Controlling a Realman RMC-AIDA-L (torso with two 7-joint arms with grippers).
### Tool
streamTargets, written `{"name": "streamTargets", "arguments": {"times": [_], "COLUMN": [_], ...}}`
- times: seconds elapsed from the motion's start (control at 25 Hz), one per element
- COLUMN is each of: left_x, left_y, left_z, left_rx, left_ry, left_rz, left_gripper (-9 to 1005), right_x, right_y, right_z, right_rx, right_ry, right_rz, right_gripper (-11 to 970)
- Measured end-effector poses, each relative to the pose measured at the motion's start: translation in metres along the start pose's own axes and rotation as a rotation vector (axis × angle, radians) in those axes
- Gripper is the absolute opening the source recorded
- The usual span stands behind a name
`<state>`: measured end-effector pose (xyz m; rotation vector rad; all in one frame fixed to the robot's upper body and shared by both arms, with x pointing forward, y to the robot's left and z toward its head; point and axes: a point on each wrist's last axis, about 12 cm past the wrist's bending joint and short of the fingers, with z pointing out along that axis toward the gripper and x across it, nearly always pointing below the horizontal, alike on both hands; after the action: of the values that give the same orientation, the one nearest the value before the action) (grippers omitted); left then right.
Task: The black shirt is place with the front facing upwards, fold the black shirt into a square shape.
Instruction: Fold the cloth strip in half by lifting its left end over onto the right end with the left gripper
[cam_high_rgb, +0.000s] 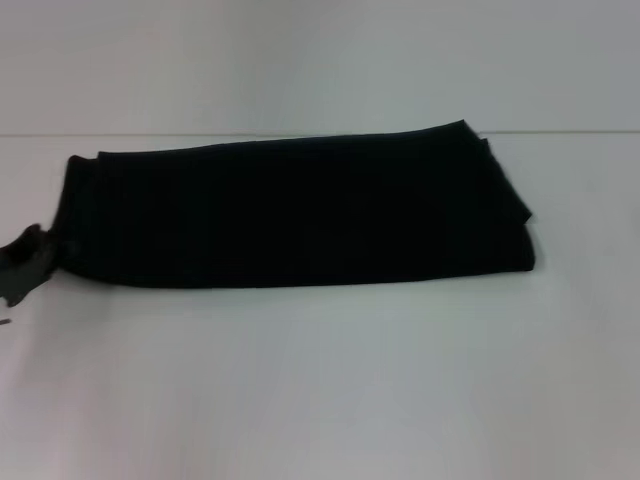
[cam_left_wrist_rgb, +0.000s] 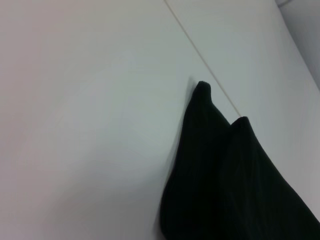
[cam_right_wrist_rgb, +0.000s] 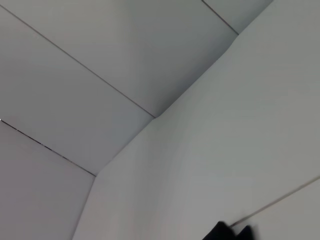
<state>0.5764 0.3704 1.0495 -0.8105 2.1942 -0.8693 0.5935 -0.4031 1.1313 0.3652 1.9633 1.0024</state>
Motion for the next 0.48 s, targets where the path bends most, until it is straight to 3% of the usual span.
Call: {"name": "streamTargets", "arguments": {"times": [0.28, 0.48], "left_x": [-0.013, -0.016], "left_y": [0.026, 0.032], "left_z": [-0.023, -0.029], "left_rx": [-0.048, -0.053], "left_ry": [-0.110, -0.132], "left_rz": [-0.021, -0.020], "left_gripper": [65, 71], "right_x": [0.007, 0.012], "right_y": [-0.003, -0.005], "right_z": [0.003, 0.005], "right_rx": [0.009, 0.012], "right_ry": [0.005, 0.012], "right_rz": [0.018, 0.037], "right_gripper": [789, 789]}}
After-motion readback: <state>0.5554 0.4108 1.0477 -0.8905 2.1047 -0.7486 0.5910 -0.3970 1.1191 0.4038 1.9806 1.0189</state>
